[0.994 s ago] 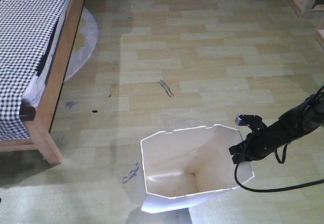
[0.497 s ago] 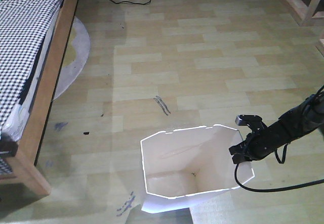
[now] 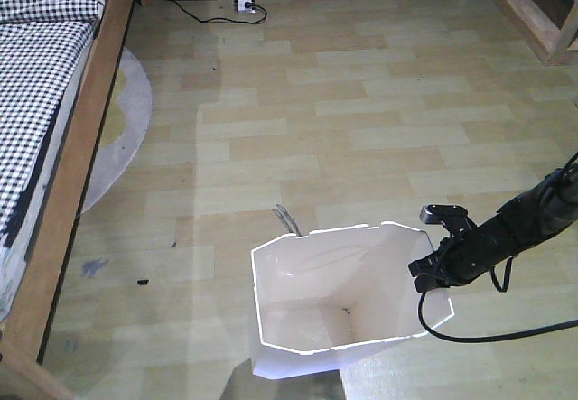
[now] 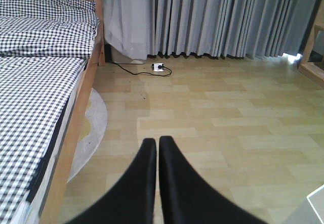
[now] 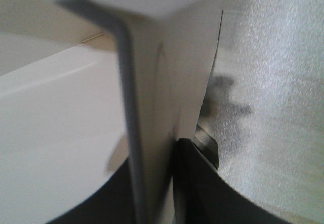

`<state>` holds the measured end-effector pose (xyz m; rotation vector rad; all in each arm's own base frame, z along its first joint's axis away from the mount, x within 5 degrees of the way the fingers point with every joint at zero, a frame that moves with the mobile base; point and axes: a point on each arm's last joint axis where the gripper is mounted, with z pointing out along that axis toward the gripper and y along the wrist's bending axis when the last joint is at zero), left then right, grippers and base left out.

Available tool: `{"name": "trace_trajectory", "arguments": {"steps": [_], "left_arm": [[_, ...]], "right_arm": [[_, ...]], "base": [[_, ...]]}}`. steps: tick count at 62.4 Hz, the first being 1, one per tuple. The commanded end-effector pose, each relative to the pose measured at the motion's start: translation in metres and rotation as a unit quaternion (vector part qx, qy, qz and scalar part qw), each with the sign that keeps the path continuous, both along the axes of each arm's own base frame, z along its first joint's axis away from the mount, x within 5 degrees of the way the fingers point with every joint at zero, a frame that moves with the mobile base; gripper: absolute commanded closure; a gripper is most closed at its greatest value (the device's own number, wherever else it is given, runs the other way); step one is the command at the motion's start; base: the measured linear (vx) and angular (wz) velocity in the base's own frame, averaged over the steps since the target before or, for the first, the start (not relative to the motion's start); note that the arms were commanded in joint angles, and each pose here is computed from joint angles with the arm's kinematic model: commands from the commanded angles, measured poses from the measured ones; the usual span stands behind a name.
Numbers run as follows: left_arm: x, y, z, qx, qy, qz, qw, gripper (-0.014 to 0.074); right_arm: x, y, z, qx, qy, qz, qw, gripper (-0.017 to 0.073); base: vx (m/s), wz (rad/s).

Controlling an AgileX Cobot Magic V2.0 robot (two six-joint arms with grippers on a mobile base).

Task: Move trash bin to bedside with robot
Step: 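Carry the bin in the right gripper as the base drives toward the bed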

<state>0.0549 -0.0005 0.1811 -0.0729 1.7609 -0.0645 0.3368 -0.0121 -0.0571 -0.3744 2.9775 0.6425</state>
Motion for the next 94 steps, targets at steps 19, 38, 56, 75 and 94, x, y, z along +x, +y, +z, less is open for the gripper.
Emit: {"name": "trace_trajectory", "arguments": {"steps": [19,38,56,75,94], "left_arm": [[0.0006,0.0002,0.0007,-0.005,-0.032,0.002,0.999,0.0599],[0.0006,0.0002,0.0007,-0.005,-0.032,0.002,0.999,0.0599],[0.0006,0.0002,0.0007,-0.005,-0.032,0.002,0.999,0.0599],[0.0006,0.0002,0.0007,-0.005,-0.032,0.002,0.999,0.0599],[0.0006,0.0002,0.0007,-0.005,-0.032,0.002,0.999,0.0599]], "right_arm": [[0.0115,0.0095,0.0349,0.075,-0.013,-0.003,0.997,0.0564],[0.0115,0.0095,0.0349,0.075,-0.013,-0.003,0.997,0.0564],[0.0115,0.0095,0.0349,0.075,-0.013,-0.003,0.997,0.0564],[0.0115,0.0095,0.0349,0.075,-0.013,-0.003,0.997,0.0564],[0.0115,0.0095,0.0349,0.075,-0.013,-0.003,0.997,0.0564]], "base": [[0.33,0.01],[0.3,0.01],[0.32,-0.04],[0.35,-0.05],[0.36,0.04]]}}
